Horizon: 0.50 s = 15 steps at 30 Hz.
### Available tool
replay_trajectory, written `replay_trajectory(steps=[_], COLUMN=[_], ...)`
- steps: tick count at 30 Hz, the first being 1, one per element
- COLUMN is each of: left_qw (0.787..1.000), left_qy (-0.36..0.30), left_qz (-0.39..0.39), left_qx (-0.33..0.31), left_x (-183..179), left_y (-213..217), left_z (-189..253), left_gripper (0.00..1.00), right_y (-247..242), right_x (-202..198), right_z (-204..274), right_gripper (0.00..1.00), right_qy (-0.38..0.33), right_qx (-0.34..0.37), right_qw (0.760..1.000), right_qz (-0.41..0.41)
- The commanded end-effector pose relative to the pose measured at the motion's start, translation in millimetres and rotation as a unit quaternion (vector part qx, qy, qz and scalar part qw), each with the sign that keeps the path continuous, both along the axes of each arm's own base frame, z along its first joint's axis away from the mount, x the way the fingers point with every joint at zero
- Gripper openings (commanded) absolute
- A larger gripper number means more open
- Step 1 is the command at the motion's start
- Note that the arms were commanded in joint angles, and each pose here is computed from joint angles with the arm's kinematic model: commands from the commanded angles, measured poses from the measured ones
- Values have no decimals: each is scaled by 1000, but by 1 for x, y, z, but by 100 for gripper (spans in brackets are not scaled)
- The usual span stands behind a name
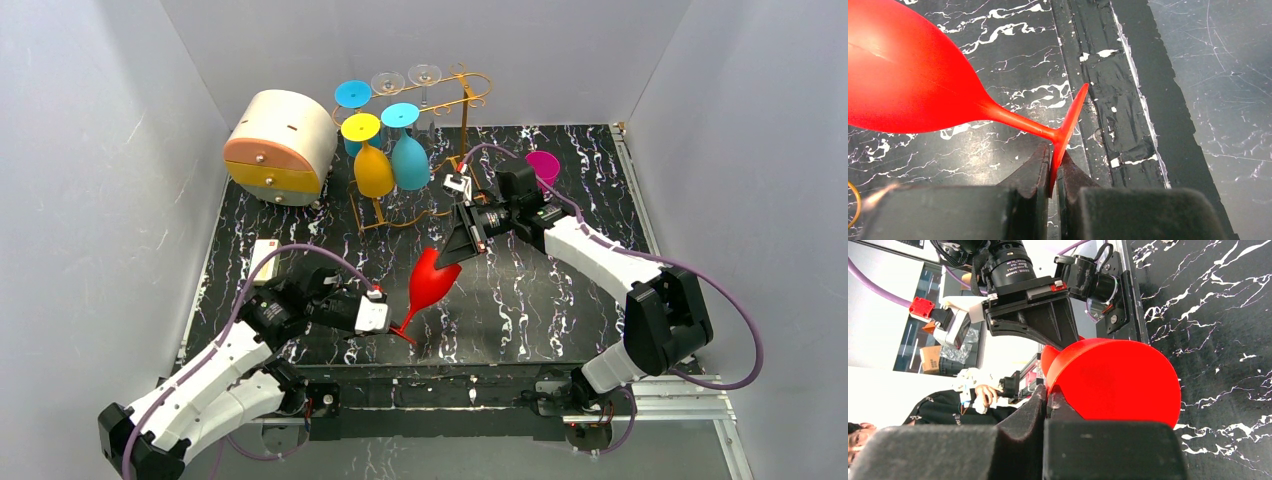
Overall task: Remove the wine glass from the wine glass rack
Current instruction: Place the wine glass at the center of the board.
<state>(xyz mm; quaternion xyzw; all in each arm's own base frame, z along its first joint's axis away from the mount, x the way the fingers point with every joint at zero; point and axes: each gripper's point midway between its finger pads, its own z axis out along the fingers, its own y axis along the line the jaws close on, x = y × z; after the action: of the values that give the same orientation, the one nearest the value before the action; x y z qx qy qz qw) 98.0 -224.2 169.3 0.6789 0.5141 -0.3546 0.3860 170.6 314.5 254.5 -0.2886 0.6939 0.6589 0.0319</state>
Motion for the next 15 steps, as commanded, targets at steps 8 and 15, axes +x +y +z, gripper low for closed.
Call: replay_trajectory(steps=[8,15], left_qw=[998,998], left_qy=[-10,4], left_qz=[63,57], left_qx=[-6,-38], left_x=[22,9], left_y=[-1,-1], left_z=[-1,18], left_gripper=[1,45], right_y=[3,-1], right_x=[-7,-12], right_z=[20,23], right_gripper=[1,1], right_qy=[-42,-71], right_qx=[15,23], right_qw=[999,997], right_qz=[-2,-3])
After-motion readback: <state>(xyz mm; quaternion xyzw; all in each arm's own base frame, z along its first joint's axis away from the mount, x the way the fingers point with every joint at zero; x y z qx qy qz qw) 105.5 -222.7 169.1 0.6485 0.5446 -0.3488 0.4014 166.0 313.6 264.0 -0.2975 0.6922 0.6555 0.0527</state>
